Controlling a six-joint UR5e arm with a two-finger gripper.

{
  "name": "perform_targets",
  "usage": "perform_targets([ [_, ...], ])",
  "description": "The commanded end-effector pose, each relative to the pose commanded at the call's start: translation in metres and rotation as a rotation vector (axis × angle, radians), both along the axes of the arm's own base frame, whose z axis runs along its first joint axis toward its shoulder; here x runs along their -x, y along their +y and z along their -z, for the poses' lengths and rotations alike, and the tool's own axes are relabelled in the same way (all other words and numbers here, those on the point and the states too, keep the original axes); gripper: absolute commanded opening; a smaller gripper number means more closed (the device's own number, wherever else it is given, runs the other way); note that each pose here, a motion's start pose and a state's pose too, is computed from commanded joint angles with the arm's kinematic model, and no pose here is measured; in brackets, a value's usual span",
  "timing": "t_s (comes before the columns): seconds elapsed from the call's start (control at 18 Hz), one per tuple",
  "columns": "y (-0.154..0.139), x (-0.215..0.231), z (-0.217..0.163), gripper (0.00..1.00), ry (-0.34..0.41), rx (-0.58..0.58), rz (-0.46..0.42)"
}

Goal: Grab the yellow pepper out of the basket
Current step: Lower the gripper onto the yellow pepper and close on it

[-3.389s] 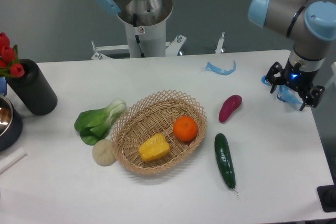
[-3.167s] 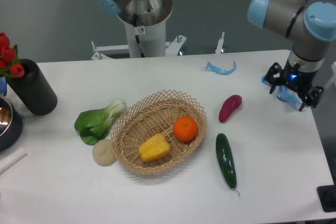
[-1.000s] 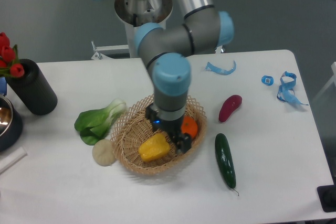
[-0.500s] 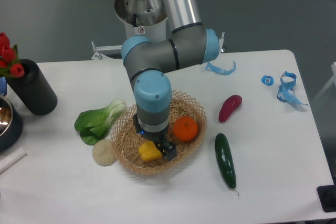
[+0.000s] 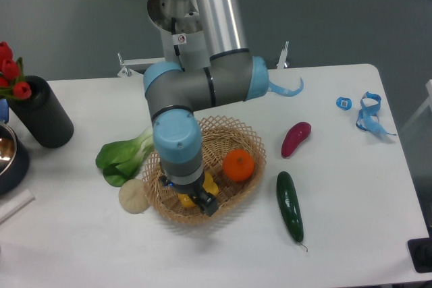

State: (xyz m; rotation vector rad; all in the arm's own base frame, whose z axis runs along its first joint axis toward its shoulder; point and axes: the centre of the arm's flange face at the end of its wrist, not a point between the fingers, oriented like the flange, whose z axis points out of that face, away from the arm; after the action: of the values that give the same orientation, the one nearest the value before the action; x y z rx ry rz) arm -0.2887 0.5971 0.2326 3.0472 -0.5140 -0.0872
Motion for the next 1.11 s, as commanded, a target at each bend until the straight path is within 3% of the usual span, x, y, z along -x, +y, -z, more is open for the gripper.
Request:
perform_targets([
  [0.72, 0.005, -0.005, 0.016, 1.0, 0.045, 0.056, 0.0],
  [1.11, 0.007, -0.004, 0.022, 0.62, 0.041, 0.061, 0.001],
])
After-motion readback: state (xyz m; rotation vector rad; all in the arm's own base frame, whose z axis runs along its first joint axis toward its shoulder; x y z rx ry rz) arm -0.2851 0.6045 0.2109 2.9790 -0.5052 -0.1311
